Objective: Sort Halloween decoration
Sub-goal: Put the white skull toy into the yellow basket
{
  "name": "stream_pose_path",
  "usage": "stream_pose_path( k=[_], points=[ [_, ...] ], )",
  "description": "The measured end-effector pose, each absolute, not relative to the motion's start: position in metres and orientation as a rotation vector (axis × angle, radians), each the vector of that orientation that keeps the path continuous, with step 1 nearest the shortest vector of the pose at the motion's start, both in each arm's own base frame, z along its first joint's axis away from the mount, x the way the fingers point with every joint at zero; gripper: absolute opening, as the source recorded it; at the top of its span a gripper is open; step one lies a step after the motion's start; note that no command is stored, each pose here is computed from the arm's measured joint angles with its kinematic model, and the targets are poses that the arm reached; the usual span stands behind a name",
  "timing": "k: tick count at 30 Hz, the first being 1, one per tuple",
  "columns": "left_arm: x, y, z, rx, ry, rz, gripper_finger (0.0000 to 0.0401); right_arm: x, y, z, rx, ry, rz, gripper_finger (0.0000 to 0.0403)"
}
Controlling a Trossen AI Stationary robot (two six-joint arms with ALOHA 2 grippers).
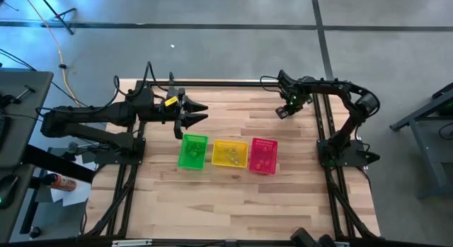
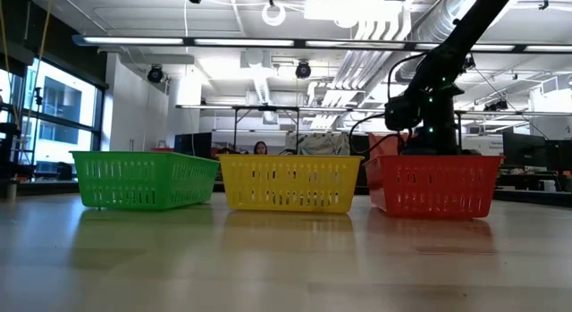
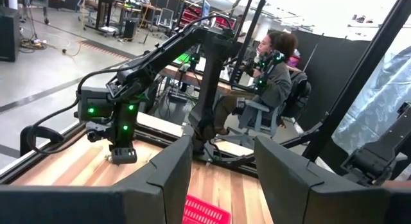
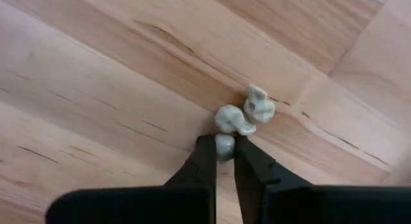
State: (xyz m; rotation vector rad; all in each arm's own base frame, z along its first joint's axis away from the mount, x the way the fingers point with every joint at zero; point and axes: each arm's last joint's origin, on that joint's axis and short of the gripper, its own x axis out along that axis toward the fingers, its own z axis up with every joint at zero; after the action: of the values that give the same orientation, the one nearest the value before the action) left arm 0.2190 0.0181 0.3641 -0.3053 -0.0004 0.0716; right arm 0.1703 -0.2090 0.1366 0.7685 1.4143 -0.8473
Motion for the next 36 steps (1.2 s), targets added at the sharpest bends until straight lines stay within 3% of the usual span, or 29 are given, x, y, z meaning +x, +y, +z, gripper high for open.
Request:
stream_pose_path(
  k=[6,11,25,36],
  points=[
    [0.219,0.018,0.364,-0.304,0.0,0.072,0.0156,0.168,-0.202,0.149,0.774,1.394,-0.829,0.0029],
    [0.218,0.018,0.365,-0.256,-0.006,0.071,0.0156,0.168,-0.189,0.18,0.722,1.287,-0.809,0.001],
    [0.218,0.018,0.365,-0.251,-0.004,0.071,0.0156,0.194,-0.122,0.283,0.659,0.593,-0.524,0.0015],
    [0.217,0.018,0.359,-0.253,0.055,0.079,0.0156,0.243,-0.053,0.327,0.44,0.185,-0.199,0.0016]
  ],
)
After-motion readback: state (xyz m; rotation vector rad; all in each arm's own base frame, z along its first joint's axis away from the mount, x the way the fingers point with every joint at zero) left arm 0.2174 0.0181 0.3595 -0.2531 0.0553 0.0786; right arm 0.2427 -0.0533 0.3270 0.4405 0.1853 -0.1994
